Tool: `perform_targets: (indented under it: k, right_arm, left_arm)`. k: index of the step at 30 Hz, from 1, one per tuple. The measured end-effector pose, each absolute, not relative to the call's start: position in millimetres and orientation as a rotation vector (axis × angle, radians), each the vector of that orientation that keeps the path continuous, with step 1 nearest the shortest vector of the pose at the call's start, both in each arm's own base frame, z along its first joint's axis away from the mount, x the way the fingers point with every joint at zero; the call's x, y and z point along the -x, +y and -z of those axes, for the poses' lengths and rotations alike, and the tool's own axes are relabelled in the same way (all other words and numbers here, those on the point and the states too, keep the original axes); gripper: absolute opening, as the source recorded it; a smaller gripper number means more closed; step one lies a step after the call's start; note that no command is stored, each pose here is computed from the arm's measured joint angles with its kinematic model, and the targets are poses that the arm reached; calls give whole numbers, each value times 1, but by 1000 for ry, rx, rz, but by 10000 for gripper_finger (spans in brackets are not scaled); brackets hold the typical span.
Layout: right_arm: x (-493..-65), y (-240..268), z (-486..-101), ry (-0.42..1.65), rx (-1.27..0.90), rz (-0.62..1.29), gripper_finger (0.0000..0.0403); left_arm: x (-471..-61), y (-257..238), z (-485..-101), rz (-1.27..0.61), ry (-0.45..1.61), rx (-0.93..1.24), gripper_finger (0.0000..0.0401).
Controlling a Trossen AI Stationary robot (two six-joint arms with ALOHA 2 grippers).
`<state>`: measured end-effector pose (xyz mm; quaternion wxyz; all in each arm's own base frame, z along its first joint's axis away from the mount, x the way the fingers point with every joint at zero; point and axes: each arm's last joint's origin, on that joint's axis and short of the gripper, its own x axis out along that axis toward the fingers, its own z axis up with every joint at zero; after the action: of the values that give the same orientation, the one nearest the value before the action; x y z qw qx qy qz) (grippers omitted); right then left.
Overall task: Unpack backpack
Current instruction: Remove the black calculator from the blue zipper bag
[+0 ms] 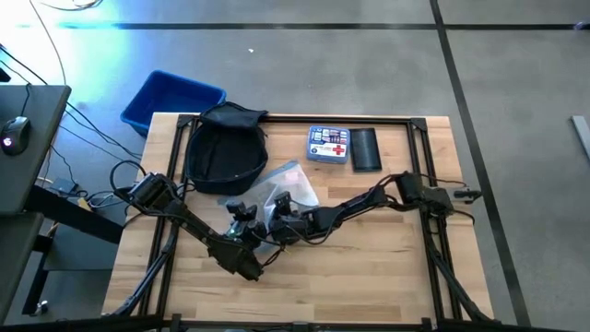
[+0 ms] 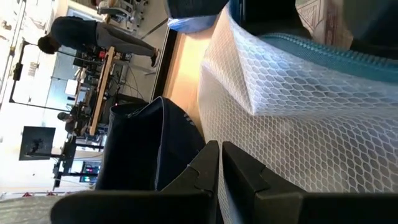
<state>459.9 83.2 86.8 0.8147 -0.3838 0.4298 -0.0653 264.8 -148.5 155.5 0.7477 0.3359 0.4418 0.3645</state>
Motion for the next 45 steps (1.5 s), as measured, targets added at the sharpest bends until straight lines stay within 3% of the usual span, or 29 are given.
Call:
perform_targets:
  k: [5, 11, 21, 26, 31, 37, 45]
  right_arm:
    - [-462, 73, -86, 902, 721, 247, 112]
    - [-461, 74, -86, 898, 725, 302, 11]
    - [-449, 94, -110, 918, 821, 255, 0]
    - [-450, 94, -135, 833, 701, 309, 0]
    - [-456, 71, -130, 814, 563, 433, 0]
    - [-454, 57, -121, 904, 475, 345, 0]
    - [-440, 93, -140, 917, 568, 205, 0]
  left_arm:
    - [-265, -148, -155, -796, 972, -735, 0]
    - [-265, -149, -155, -795, 971, -736, 0]
    - [-263, -148, -156, -797, 984, -757, 0]
    - [-260, -148, -159, -819, 961, -750, 0]
    - [-260, -148, -160, -821, 957, -746, 0]
    - [-260, -148, -160, -821, 955, -744, 0]
    - [-260, -149, -159, -820, 950, -741, 0]
